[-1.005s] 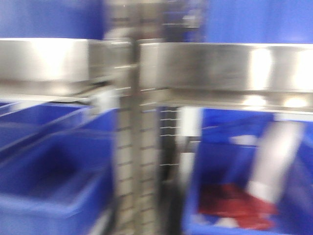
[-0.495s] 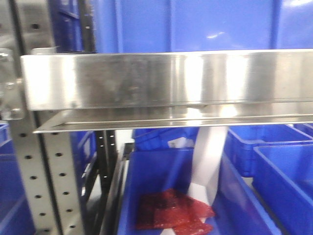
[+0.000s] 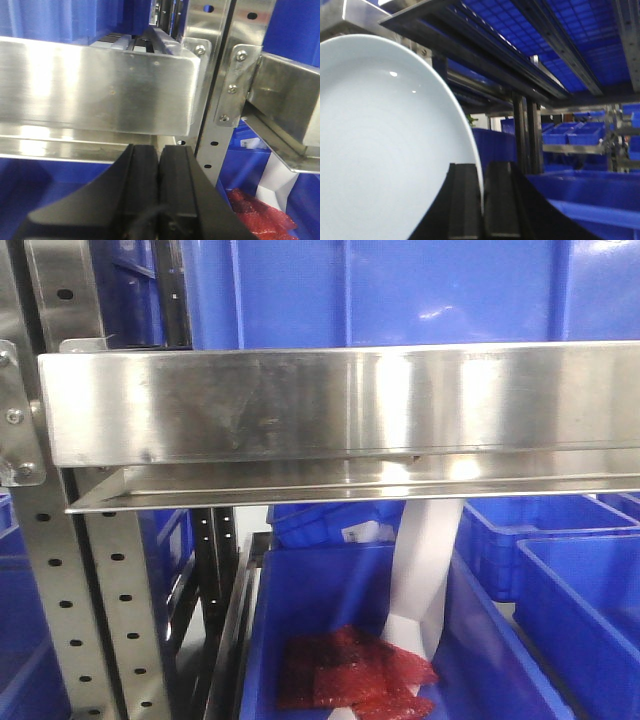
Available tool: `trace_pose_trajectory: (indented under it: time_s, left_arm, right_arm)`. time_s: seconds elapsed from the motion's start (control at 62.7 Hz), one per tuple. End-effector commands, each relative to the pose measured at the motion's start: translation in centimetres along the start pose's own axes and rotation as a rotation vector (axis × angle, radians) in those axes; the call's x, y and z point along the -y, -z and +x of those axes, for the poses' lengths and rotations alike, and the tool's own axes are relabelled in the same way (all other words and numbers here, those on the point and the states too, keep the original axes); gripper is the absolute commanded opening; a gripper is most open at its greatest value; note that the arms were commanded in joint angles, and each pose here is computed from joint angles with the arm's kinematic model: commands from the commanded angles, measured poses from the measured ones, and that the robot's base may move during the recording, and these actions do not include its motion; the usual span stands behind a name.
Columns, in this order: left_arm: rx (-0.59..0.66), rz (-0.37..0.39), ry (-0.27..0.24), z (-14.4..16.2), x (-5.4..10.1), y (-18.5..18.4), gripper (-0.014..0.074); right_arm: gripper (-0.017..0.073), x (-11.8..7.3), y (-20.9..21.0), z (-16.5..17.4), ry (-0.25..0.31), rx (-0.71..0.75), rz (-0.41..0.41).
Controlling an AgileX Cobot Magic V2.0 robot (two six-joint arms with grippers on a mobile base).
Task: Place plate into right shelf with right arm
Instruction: 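Move the held plate over a blue bin on the shelf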
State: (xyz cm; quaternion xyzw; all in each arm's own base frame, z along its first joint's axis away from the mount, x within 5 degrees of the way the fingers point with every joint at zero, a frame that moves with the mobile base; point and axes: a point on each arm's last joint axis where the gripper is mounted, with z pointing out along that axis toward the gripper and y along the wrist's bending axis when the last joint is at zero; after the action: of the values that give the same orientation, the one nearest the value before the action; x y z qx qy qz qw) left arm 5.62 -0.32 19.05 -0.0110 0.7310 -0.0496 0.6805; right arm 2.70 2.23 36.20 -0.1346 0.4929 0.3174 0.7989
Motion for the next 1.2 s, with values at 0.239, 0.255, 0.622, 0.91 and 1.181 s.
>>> trace_pose_trajectory:
  time_s: [0.239,0.255,0.622,0.91,1.181]
  left_arm:
    - [0.086,0.012,0.006,-0.5,0.1,0.0,-0.0047]
    - [0.086,0.012,0.006,-0.5,0.1,0.0,-0.0047]
    - [0.086,0.012,0.006,-0.5,0.1,0.0,-0.0047]
    - [0.086,0.012,0.006,-0.5,0.1,0.0,-0.0047]
    - [0.086,0.012,0.006,-0.5,0.1,0.0,-0.0047]
  right_arm:
    - [0.0055,-0.7,-6.1,-6.2,0.021,0.122,-0.021]
    - [0.0055,-0.7,-6.7,-6.4,0.025,0.110,-0.017]
    - [0.0055,3.2,-21.6,-6.2,0.101,-0.214,0.207]
    - [0.0055,9.1,-28.6,0.0,0.123,-0.339,0.325]
    - [0.0430,11.3,-30.8,5.3,0.008,-0.364,0.349]
